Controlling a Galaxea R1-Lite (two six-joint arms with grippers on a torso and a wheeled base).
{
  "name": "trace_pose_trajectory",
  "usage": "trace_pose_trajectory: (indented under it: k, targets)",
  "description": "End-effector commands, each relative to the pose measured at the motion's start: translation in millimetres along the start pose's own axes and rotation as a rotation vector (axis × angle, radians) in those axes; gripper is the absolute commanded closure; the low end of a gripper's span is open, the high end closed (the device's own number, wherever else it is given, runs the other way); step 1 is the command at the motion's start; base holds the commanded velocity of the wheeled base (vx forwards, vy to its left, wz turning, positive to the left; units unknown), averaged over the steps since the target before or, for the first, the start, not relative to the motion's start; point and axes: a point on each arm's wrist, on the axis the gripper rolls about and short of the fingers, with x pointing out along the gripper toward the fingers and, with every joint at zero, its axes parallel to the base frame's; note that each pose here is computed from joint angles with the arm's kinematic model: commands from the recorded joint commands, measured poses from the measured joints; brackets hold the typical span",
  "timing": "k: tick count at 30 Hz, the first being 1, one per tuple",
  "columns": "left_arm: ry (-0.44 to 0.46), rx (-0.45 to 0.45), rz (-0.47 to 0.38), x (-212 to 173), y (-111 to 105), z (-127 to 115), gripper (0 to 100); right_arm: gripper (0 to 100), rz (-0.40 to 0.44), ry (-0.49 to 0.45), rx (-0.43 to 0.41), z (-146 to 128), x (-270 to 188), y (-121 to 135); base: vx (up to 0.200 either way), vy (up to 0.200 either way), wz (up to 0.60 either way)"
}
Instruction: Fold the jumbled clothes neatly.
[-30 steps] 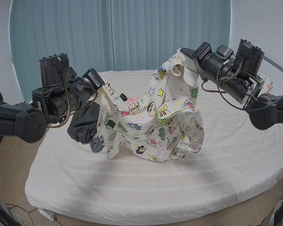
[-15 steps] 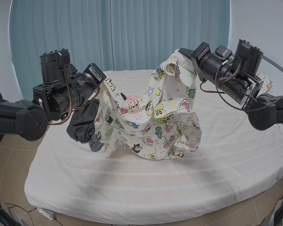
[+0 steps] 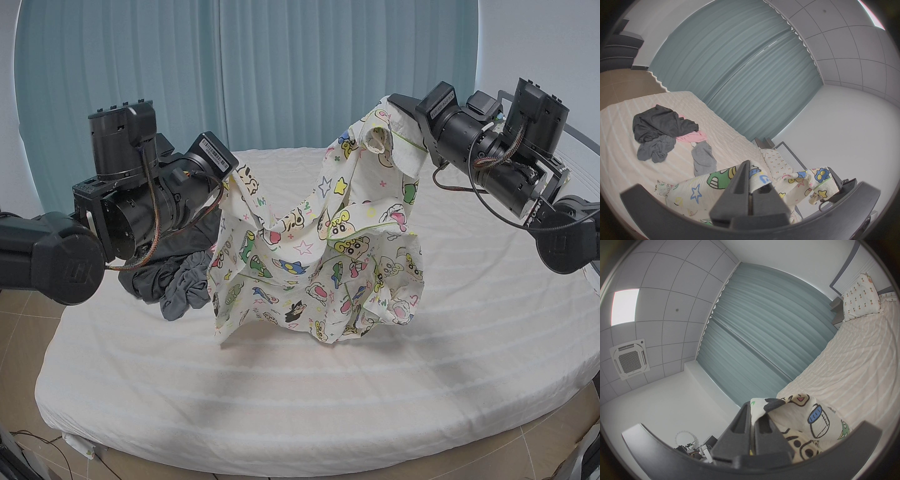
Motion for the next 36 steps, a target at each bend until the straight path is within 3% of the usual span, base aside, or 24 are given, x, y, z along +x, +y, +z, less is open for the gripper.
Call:
trace_pose_trajectory:
  k: [1, 24, 36]
  targets:
    - [-0.007, -0.002, -0.004, 0, -1, 2, 100, 100, -0.008, -0.011, -0.004, 4, -2, -2, 0.000, -0.200, 0.00]
    - [-0.010, -0.012, -0.072, 2, -22, 0, 100, 100, 0.028, -0.062, -0.008, 29, -16, 13, 0.000, -0.200, 0.00]
    - [-0.002, -0.010, -0.071, 3, -22, -2, 100, 100, 0.009, -0.073, -0.016, 36, -18, 5, 0.000, -0.200, 0.00]
